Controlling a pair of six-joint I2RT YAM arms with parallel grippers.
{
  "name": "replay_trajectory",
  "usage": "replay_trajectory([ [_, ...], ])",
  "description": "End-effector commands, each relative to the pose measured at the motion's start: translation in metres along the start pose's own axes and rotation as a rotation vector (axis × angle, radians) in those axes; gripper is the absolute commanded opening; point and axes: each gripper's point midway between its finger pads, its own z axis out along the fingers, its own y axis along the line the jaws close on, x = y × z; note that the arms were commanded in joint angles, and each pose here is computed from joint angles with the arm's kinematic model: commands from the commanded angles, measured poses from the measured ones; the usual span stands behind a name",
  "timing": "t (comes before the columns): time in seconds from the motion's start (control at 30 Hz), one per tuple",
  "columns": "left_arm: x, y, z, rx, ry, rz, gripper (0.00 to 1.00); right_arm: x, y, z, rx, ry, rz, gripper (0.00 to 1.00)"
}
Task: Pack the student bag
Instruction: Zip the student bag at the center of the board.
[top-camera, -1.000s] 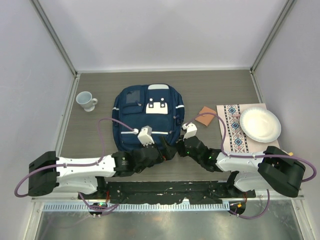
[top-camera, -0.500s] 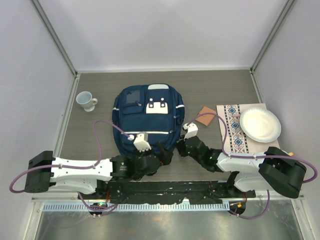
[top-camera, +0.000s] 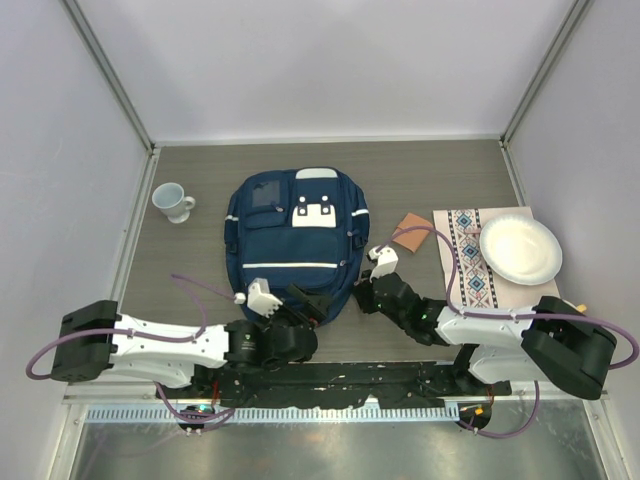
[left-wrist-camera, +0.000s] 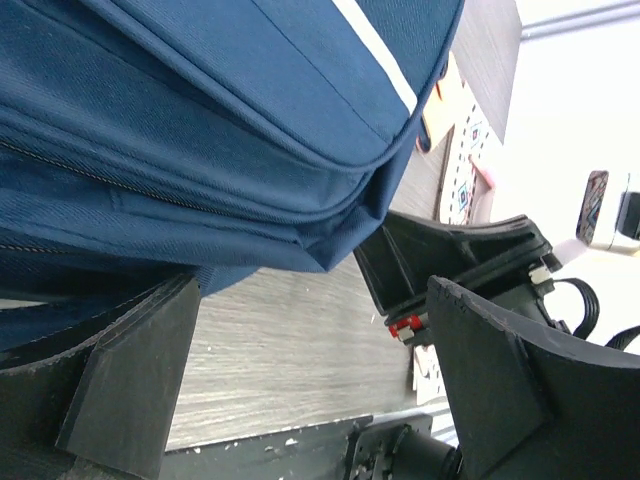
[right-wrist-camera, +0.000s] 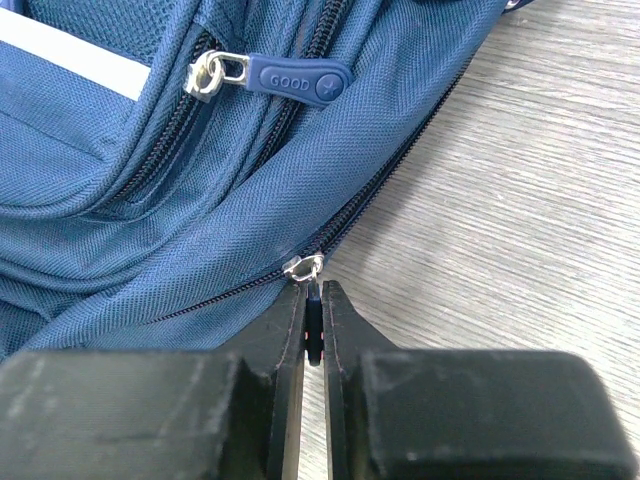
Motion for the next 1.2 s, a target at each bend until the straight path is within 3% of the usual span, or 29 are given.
replay_trajectory([
  [0.0,-0.034,-0.004,0.004,0.032,-0.162,-0.101,1.00,-0.016,0.003,0.000,-0.014,-0.062,0.015,0.01],
  [0.3,-0.041,0.005,0.018,-0.026,-0.188,-0.141,1.00,-0.015,0.006,0.002,-0.028,-0.055,0.015,0.01],
  [0.37,-0.039,0.013,0.026,-0.051,-0.183,-0.147,0.93,-0.014,0.006,0.002,-0.026,-0.055,0.014,0.01],
  [0.5,-0.035,0.018,0.039,-0.056,-0.164,-0.183,0.67,-0.014,0.006,0.003,-0.026,-0.055,0.013,0.01],
  [0.6,-0.032,0.025,0.044,-0.066,-0.151,-0.183,0.39,-0.014,0.008,0.003,-0.038,-0.055,0.013,0.01],
  [0.63,-0.032,0.030,0.044,-0.070,-0.151,-0.176,0.23,-0.015,0.009,0.003,-0.045,-0.055,0.013,0.01],
  [0.73,-0.038,0.040,0.044,-0.085,-0.159,-0.162,0.00,-0.015,0.011,0.003,-0.052,-0.054,0.014,0.01],
  [0.97,-0.072,0.064,0.024,-0.185,-0.216,0.028,0.00,-0.019,-0.004,0.002,0.028,-0.079,0.021,0.01],
  [1.17,-0.109,0.083,-0.002,-0.214,-0.276,0.085,0.00,-0.021,-0.013,0.009,0.070,-0.053,0.056,0.01],
])
